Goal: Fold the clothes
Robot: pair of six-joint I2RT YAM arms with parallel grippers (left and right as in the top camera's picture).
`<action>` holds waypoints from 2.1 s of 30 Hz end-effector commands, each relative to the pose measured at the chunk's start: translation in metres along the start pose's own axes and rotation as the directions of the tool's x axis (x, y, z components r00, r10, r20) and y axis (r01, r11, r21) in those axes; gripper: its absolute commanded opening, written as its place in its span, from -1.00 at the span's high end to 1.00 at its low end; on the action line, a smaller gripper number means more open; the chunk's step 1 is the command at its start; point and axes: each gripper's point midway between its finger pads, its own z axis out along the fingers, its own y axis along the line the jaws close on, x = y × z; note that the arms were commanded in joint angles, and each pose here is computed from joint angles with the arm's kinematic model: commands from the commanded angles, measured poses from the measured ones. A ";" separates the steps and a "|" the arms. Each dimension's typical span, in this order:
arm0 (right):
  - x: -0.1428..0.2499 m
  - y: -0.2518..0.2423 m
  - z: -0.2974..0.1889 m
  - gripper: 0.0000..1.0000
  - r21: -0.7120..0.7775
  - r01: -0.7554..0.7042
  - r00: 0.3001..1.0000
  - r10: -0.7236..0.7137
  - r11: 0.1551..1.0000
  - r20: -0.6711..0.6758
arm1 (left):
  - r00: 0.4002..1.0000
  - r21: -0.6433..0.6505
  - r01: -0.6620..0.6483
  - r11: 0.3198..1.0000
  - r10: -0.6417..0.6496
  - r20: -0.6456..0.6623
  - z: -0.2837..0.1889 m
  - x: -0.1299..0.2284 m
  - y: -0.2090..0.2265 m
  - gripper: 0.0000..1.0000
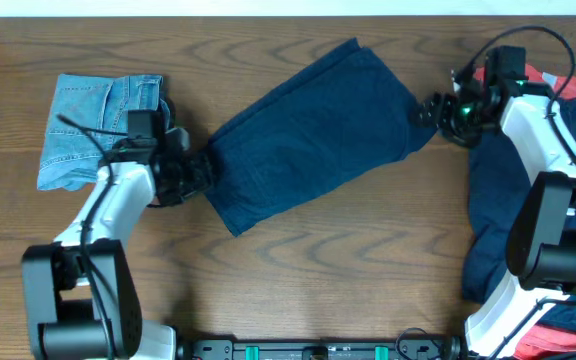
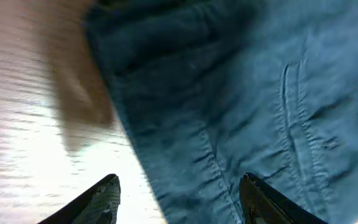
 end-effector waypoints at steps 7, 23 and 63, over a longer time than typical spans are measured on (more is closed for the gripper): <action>0.009 0.005 -0.004 0.35 -0.022 0.132 0.991 -0.133 0.991 -0.035 | 0.989 -0.102 -0.082 0.991 0.068 -0.135 0.058 0.025 0.014 0.88; 0.026 0.059 0.070 0.62 0.073 0.297 0.955 -0.297 0.952 -0.008 | 0.966 -0.396 -0.177 0.901 0.083 -0.244 0.017 0.051 0.069 0.88; -0.017 0.084 0.005 -0.26 0.033 0.294 0.919 -0.292 0.955 0.263 | 0.967 -0.047 -0.111 0.993 0.097 -0.235 -0.006 0.086 0.022 -0.02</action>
